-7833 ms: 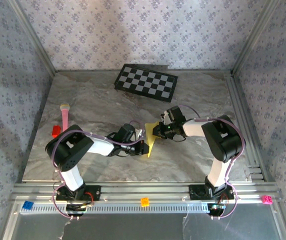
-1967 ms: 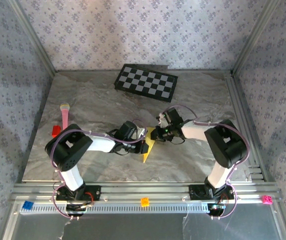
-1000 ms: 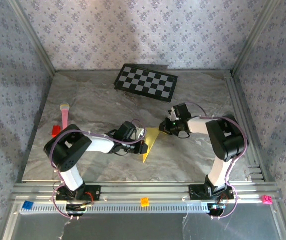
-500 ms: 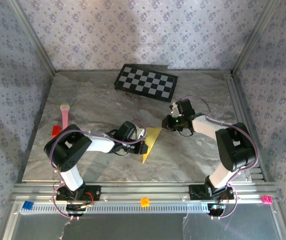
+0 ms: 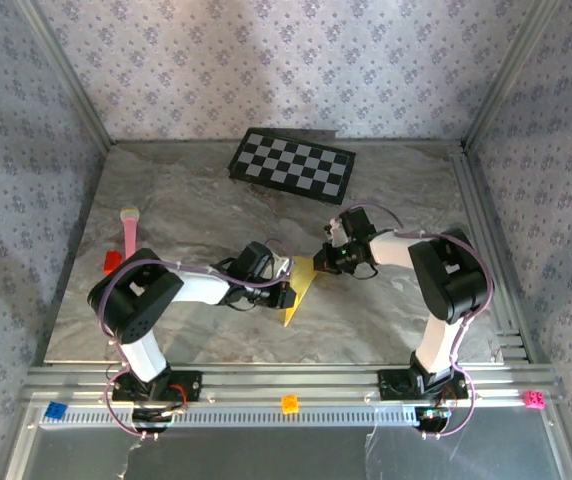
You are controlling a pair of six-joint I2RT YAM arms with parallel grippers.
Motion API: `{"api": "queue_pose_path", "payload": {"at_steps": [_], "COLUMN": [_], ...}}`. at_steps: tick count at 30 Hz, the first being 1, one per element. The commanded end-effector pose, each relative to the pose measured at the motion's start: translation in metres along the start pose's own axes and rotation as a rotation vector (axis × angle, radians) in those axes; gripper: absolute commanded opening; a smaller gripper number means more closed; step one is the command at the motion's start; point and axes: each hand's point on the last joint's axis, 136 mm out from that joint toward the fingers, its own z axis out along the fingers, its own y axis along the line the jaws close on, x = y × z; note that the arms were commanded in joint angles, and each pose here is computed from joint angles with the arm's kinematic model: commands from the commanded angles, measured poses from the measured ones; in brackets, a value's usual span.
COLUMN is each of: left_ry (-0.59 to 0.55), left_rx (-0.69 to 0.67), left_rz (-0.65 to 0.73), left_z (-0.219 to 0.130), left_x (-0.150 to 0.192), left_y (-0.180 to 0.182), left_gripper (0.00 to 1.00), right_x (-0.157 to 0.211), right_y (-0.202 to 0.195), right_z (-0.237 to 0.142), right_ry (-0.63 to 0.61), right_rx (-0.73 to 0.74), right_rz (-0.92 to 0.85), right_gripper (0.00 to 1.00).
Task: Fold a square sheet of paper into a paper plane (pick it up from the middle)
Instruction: Fold the wing for the fifth time at the center of the table.
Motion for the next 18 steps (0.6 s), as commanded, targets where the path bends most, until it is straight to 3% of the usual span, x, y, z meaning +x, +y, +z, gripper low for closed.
{"api": "queue_pose_path", "payload": {"at_steps": [1,10,13,18], "left_ry": [0.091,-0.074,-0.07,-0.06], "left_rx": [-0.075,0.016,0.069,0.033], "left_rz": [-0.069,-0.039,-0.044,-0.085], "left_z": [-0.004,-0.031,-0.027,-0.011], "left_x": [0.024,-0.035,-0.048,-0.06], "left_y": [0.017,-0.033,-0.046,-0.038], "left_gripper": [0.0,0.09,0.1,0.1], "right_x": [0.01,0.018,0.019,0.019], "right_y": [-0.036,-0.034,-0.033,-0.033], "right_z": [0.008,0.011,0.013,0.014], "right_ry": [0.039,0.061,0.064,0.059], "right_rx": [0.123,0.157,0.164,0.17], "right_rz": [0.053,0.052,0.05,0.057], "right_gripper": [0.02,0.02,0.02,0.02]}}
